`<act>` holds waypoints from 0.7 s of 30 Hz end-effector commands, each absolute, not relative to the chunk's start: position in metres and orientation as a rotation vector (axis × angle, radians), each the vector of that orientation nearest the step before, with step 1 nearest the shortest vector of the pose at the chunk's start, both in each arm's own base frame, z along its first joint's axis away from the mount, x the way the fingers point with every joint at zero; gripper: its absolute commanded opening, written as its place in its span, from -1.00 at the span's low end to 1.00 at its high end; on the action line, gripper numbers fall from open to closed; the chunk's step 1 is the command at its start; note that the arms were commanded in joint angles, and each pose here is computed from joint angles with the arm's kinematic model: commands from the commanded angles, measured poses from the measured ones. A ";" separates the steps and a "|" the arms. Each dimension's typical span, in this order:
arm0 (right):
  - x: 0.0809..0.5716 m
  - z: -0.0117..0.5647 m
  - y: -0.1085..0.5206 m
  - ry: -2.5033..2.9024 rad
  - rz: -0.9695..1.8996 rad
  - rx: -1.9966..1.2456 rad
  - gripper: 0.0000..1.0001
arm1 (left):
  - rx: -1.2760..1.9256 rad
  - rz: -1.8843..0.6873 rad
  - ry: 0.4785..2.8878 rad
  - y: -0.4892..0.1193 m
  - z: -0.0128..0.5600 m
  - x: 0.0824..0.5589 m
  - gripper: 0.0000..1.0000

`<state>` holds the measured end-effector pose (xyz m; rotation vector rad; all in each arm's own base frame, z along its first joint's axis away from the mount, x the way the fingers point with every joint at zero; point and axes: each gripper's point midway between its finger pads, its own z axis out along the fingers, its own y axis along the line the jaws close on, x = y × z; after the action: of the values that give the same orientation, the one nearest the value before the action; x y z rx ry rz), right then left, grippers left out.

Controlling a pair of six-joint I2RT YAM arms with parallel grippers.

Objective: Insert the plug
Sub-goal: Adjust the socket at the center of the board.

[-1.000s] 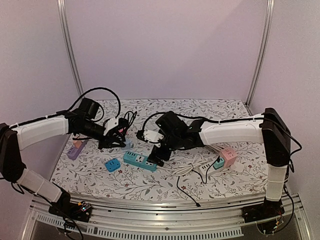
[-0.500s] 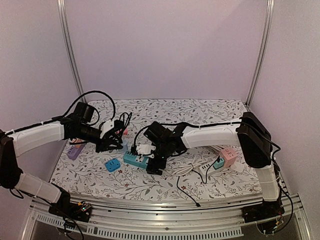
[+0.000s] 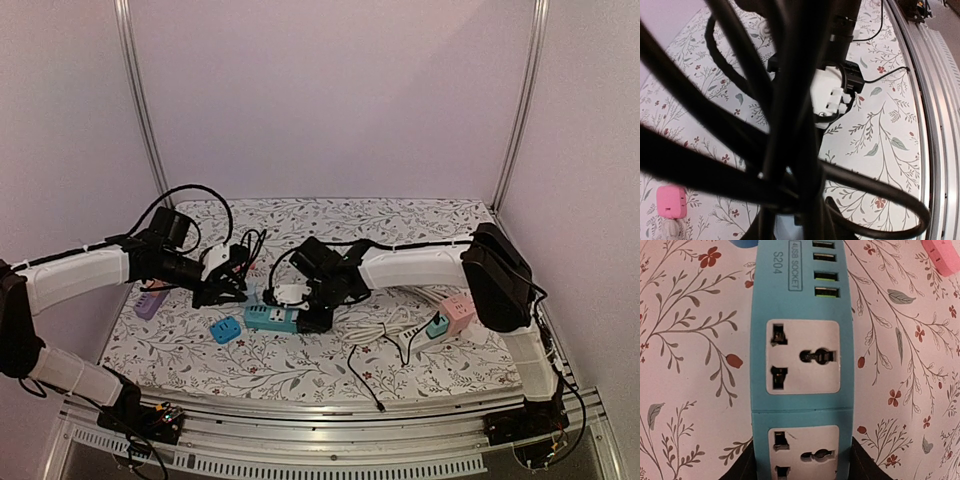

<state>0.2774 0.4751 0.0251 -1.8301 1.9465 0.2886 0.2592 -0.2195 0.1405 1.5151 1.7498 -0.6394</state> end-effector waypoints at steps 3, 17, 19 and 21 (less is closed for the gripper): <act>0.231 0.014 0.443 1.741 0.385 -2.128 -0.18 | 1.458 -0.756 1.782 -0.249 0.143 0.238 -1.00; 0.246 0.072 0.438 1.626 0.446 -1.915 0.97 | 1.356 -0.776 1.862 -0.293 0.120 0.223 -1.00; 0.248 0.096 0.434 1.596 0.519 -1.824 0.97 | 1.365 -0.777 1.845 -0.296 0.118 0.224 -1.00; 0.250 0.122 0.425 1.564 0.571 -1.747 0.97 | 1.385 -0.776 1.838 -0.299 0.110 0.223 -1.00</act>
<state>0.2363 0.4213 0.0446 -1.9759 1.6888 0.4251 0.2142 -0.2838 0.1057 1.3858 1.9191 -0.7865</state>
